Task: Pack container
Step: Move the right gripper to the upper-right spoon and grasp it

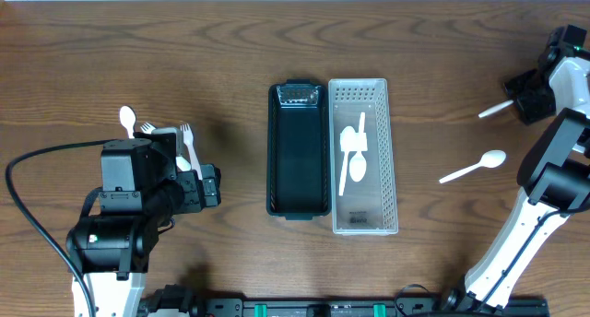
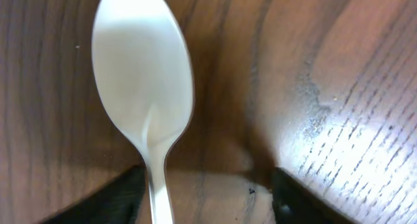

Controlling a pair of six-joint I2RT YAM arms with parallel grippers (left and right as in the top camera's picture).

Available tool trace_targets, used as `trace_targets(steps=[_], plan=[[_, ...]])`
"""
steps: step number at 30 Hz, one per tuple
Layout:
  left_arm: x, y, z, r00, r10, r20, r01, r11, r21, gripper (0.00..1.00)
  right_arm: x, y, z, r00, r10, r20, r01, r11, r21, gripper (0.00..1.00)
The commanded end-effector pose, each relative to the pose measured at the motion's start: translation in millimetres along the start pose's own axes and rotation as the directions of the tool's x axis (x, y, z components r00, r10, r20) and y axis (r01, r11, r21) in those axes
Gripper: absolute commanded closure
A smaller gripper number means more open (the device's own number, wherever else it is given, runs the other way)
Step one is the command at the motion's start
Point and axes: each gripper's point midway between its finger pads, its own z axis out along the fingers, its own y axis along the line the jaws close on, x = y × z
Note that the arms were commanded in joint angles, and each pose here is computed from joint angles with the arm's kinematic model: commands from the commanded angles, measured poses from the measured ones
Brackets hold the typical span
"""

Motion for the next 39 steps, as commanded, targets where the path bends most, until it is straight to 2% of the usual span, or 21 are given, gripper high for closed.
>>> trace_targets(steps=[1,6,10,13,17,20,25,30,32,39], plan=[[-6,-5,-6,1.0,-0.001,0.018,0.001,1.0,0.016,0.02,10,-2,15,0.999,-0.001,-0.034,0.002,1.0,0.024,0.46],[-6,-5,-6,1.0,-0.001,0.018,0.001,1.0,0.016,0.02,11,-3,15,0.999,-0.002,-0.038,0.003,1.0,0.027,0.48],[-6,-5,-6,1.0,-0.001,0.018,0.001,1.0,0.016,0.02,12,-4,15,0.999,-0.002,-0.041,0.004,1.0,0.031,0.65],[-6,-5,-6,1.0,-0.001,0.018,0.001,1.0,0.016,0.02,12,-4,15,0.999,-0.002,-0.042,0.004,0.999,0.032,0.75],[-6,-5,-6,1.0,-0.001,0.018,0.001,1.0,0.016,0.02,13,-6,15,0.999,-0.003,-0.047,0.004,0.999,0.037,0.78],[-6,-5,-6,1.0,-0.001,0.018,0.001,1.0,0.016,0.02,13,-6,15,0.999,-0.002,-0.047,0.004,0.999,0.038,0.86],[-6,-5,-6,1.0,-0.001,0.018,0.001,1.0,0.016,0.02,13,-6,15,0.999,-0.003,-0.048,0.005,0.999,0.038,0.88],[-6,-5,-6,1.0,-0.001,0.018,0.001,1.0,0.016,0.02,14,-6,15,0.999,-0.004,-0.05,0.006,0.999,0.041,0.99],[-6,-5,-6,1.0,-0.001,0.018,0.001,1.0,0.016,0.02,14,-7,14,0.998,-0.017,-0.052,0.019,0.999,0.042,0.99],[-6,-5,-6,1.0,-0.001,0.019,0.0,1.0,0.015,0.02,17,6,-16,0.986,-0.164,-0.019,0.164,0.986,0.011,0.99]])
